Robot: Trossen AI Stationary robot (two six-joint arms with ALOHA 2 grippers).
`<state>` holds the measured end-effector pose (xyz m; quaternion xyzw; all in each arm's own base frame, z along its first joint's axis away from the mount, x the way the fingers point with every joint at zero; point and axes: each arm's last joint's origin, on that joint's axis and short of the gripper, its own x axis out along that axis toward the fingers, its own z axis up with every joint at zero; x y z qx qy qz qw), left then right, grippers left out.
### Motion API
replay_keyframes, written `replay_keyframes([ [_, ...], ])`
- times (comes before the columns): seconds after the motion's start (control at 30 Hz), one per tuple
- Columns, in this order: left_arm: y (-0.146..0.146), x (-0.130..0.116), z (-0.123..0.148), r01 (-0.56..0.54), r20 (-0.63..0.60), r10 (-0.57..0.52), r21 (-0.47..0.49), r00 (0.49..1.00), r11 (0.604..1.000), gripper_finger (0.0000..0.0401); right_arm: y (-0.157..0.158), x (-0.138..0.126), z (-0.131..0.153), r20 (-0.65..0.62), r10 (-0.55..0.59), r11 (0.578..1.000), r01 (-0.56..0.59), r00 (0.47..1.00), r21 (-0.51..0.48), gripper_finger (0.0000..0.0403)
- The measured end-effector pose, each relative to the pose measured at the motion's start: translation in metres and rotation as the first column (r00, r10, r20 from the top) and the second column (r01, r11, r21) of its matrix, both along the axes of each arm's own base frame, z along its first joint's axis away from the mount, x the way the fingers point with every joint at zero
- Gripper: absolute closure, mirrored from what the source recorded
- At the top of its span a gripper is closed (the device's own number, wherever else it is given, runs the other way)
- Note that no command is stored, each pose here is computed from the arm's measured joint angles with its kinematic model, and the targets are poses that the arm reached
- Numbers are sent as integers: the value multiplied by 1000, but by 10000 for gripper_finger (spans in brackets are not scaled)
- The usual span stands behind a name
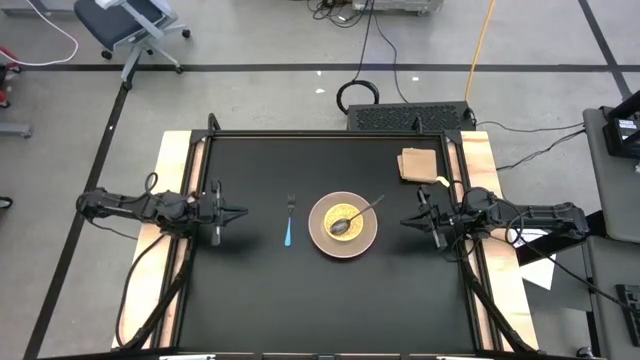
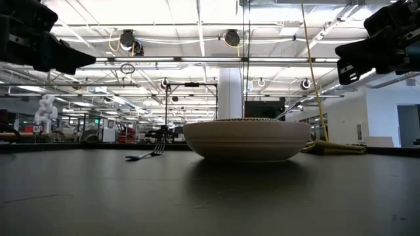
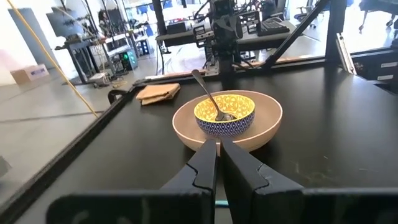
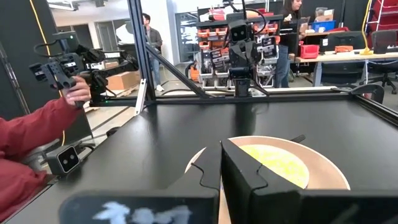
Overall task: Set table place
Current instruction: Return to Home Position
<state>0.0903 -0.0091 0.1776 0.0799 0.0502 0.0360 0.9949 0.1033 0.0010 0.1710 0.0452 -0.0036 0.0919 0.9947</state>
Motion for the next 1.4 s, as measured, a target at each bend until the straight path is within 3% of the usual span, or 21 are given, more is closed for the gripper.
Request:
replay_keyframes([
  [0.17,-1,0,-2,12,-14,-13,-64,1000,998,373,0,0,0,0,0,1000,0,1000,-1,403],
  [0.33,-1,0,-1,13,-4,-14,-68,1000,998,373,0,0,0,1,-2,1000,2,1000,-7,403],
  [0.6,-1,0,-1,20,-6,-20,-4,1000,1000,373,0,0,0,1,-3,1000,3,1000,-7,403],
  [1.4,-1,0,-1,18,-5,-18,-13,1000,1000,373,0,0,0,1,-4,1000,4,1000,-7,403],
])
